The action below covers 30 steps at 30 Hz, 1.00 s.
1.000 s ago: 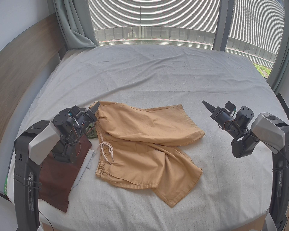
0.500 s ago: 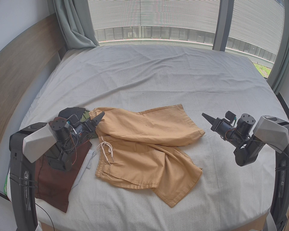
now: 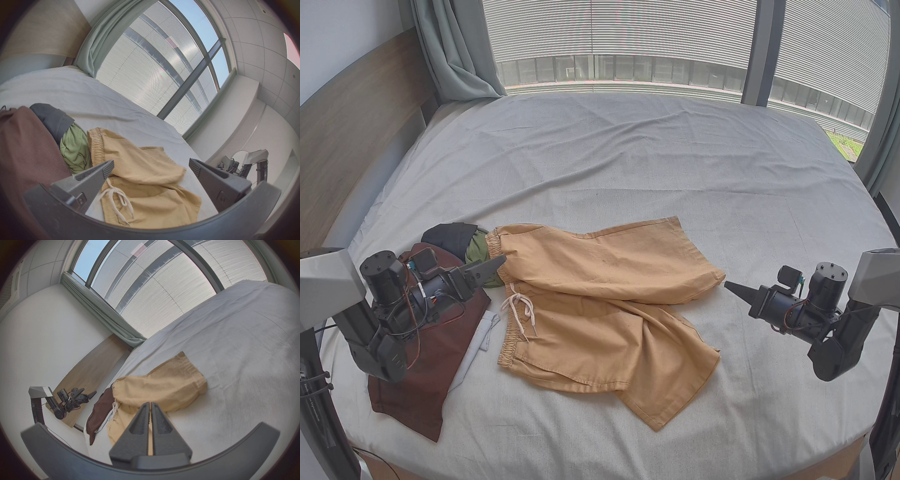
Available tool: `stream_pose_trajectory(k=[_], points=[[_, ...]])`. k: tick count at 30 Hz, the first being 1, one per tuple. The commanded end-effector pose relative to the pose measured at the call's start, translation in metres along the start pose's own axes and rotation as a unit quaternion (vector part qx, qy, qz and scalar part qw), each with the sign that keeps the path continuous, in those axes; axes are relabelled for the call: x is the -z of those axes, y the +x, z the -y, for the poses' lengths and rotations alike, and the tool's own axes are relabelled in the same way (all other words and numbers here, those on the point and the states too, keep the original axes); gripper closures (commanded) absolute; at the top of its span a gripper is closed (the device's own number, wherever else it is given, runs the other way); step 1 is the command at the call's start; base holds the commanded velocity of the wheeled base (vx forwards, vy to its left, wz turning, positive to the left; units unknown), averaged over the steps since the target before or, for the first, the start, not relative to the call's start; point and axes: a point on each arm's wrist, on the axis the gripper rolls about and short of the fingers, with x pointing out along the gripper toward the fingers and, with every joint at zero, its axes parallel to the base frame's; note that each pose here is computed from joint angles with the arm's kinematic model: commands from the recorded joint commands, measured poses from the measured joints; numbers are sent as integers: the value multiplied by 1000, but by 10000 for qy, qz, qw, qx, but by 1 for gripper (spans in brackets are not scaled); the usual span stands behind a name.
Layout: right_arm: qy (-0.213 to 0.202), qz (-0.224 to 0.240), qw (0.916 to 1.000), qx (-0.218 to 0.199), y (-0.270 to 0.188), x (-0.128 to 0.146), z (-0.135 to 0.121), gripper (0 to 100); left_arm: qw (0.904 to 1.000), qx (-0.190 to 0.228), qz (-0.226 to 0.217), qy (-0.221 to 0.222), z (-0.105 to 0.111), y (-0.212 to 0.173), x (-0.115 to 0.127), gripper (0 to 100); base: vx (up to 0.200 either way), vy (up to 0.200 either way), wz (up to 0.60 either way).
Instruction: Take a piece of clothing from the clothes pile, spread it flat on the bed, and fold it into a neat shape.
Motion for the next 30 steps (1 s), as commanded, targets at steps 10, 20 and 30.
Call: stream_pose_trajectory(k=[10,20,30], points=[[226,-476,9986,47,-41,18,-35,100,9965,517,-586,309,34,-50,6,0,0,0,0],[529,-1045,9929,215,-45,47,-32,100,9910,711,-915,676,30,-51,23,0,0,0,0],[614,-1099,9917,274,-44,50,-26,100,9882,616,-1169,773,22,-51,40,0,0,0,0]])
